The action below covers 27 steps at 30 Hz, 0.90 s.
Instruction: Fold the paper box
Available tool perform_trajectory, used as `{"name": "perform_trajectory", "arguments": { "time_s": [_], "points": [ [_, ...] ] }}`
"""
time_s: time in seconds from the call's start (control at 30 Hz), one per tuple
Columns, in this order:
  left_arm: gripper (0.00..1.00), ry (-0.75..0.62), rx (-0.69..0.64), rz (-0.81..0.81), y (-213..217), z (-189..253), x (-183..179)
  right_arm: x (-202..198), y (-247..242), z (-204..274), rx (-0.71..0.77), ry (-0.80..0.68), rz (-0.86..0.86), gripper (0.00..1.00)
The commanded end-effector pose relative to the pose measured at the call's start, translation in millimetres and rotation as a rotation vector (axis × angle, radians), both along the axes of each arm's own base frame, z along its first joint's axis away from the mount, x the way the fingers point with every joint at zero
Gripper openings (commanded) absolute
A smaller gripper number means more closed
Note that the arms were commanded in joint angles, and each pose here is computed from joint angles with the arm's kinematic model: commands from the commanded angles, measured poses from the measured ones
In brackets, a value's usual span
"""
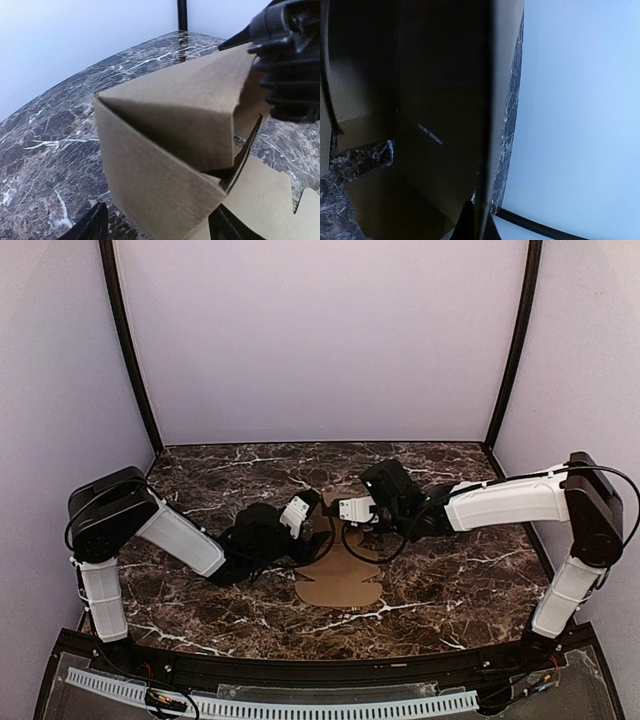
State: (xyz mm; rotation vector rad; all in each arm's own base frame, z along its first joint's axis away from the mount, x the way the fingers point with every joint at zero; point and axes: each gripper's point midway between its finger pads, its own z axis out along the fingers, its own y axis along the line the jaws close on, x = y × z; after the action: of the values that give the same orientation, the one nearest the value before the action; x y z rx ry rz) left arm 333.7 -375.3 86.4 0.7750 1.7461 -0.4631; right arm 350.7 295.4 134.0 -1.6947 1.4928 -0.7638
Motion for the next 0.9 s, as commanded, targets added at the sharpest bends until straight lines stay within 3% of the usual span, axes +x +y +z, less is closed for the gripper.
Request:
{"name": "perform_trajectory", "arguments": {
  "time_s": [0.0,0.2,0.47,0.67,0.87],
  "points": [
    [0.69,-0.077,-0.005,0.190,23,12,17,-6,7,-6,0.042,0.068,-0.002,0.00],
    [0.68,-0.146,-0.004,0.211,27,16,11,-8,9,-8,0.049,0.103,-0.008,0.02],
    [0.68,-0.268,0.052,0.125,17,12,3,-14,16,-16,0.072,0.207,-0.025,0.08],
    [0.63,-0.255,0.088,0.153,16,-2,10,-16,16,-24,0.057,0.222,-0.021,0.00],
    [0.54,-0.239,0.047,0.146,17,-6,7,-17,23,-13,0.075,0.176,0.006,0.00]
  ]
}}
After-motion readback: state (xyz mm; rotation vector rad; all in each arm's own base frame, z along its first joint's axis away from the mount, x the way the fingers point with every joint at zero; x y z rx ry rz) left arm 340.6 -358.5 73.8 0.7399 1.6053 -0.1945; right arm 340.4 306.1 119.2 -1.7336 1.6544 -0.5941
